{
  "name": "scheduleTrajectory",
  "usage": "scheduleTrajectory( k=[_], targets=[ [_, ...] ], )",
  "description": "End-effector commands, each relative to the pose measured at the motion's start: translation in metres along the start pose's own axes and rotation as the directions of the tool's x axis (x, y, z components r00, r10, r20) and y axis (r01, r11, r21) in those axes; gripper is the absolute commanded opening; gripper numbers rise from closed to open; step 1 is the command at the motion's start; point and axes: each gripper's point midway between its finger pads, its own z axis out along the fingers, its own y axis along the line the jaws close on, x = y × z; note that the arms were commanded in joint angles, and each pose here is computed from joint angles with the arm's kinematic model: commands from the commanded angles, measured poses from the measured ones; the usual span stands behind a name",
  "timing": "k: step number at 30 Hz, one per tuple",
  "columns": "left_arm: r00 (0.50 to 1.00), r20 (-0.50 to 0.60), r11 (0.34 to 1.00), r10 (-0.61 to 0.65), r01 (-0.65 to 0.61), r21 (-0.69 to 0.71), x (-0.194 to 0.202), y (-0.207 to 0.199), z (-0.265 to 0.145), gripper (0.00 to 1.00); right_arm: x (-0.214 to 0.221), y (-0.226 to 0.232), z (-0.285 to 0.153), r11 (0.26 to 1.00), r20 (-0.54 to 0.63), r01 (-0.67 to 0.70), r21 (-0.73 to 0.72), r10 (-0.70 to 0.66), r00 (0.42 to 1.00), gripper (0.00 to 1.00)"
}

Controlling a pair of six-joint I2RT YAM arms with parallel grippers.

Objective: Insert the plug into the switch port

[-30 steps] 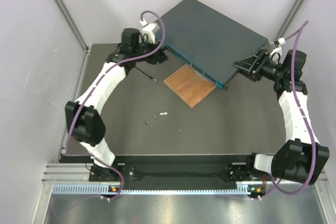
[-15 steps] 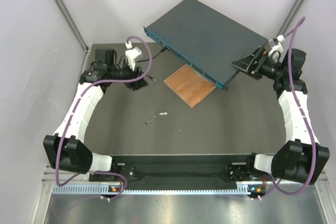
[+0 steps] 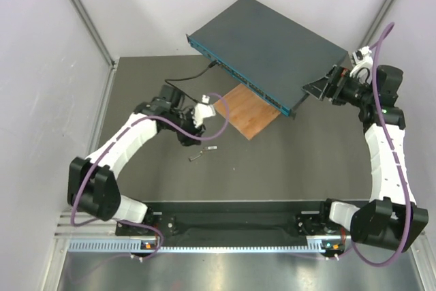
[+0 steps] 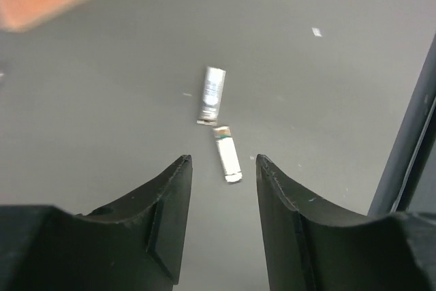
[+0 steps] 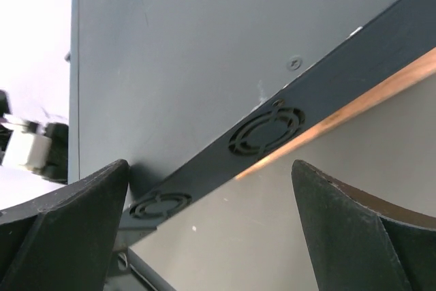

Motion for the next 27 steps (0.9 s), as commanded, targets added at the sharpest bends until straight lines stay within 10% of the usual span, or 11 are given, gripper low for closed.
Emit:
scheduleTrajectory(
  k=[1,27],
  targets=[
    [0.987,-0.137,0.996,0.087,-0.086,0.014,0.03,-0.003,0.024,0.47,0.005,0.003,-0.017,0.992,-0.033,0.125,0.03,-0.123,0.992,1.0],
    [0.931,-0.321,0.985,0.173,-0.168,0.045,0.078,0.011,0.117,0.32,0.002,0.014,-0.044,0.956,-0.032,0.279,0.095,-0.277,0.96,1.0]
  ],
)
